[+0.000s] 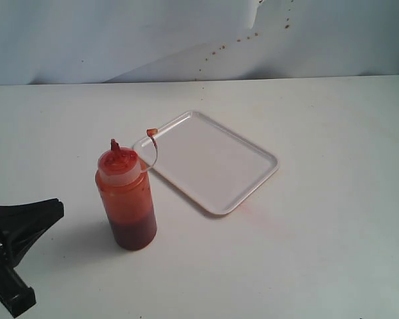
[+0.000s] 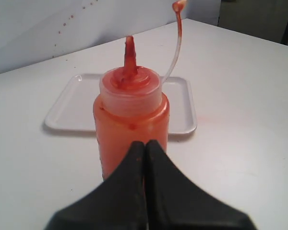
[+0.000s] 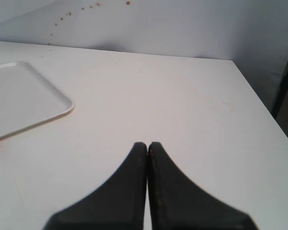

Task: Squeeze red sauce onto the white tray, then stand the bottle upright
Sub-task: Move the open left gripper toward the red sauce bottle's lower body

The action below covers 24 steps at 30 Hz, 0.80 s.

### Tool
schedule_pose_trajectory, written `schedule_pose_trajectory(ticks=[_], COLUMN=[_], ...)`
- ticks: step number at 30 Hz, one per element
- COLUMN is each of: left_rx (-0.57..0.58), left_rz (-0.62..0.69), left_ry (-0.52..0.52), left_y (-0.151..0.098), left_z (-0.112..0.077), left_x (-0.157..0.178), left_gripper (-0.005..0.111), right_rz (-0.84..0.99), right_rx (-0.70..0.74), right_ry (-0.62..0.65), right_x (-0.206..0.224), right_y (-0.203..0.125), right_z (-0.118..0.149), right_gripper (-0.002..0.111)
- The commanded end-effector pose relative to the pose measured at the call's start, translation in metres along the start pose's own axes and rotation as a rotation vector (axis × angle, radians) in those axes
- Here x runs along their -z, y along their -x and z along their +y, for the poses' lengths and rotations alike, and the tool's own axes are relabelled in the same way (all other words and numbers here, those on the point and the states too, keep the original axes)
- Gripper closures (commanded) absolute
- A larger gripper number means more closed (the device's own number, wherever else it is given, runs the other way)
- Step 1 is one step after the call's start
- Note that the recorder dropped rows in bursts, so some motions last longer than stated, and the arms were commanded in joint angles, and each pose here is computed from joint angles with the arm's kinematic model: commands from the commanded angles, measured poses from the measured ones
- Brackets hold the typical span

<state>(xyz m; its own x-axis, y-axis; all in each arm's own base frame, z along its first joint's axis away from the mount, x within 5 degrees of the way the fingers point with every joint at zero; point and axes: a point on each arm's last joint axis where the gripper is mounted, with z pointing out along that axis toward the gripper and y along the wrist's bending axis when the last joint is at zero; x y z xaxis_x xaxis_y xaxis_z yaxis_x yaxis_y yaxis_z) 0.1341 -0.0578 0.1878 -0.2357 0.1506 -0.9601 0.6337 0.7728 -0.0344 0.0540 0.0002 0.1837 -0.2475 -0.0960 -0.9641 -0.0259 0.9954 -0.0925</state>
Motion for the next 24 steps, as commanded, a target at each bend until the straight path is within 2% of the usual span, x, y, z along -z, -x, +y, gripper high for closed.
schedule_pose_trajectory(ticks=[1,13,20,24], left_rx=[-0.009,-0.090,-0.097,-0.122], left_rz=[-0.036,-0.066,-0.134,-0.154], left_ry=[-0.013,-0.029,0.049,0.031], left_y=[0.004,0.007,0.013,0.015], left_z=[-0.001,-0.002,0.005,0.003], left_x=[-0.001,-0.001,0.000,0.000], left_gripper=[0.107,0.107,0.107,0.107], right_rz=[-0.004,-0.004,-0.004,-0.004], right_rx=[-0.006,-0.006,-0.006,-0.006], right_ry=[0.002,0.002,0.002,0.002], right_x=[0.000,0.000,0.000,0.000], right_y=[-0.001,-0.001,-0.001,-0.001], right_z=[0.000,0.000,0.000,0.000], right_gripper=[0.108,0.108,0.108,0.108])
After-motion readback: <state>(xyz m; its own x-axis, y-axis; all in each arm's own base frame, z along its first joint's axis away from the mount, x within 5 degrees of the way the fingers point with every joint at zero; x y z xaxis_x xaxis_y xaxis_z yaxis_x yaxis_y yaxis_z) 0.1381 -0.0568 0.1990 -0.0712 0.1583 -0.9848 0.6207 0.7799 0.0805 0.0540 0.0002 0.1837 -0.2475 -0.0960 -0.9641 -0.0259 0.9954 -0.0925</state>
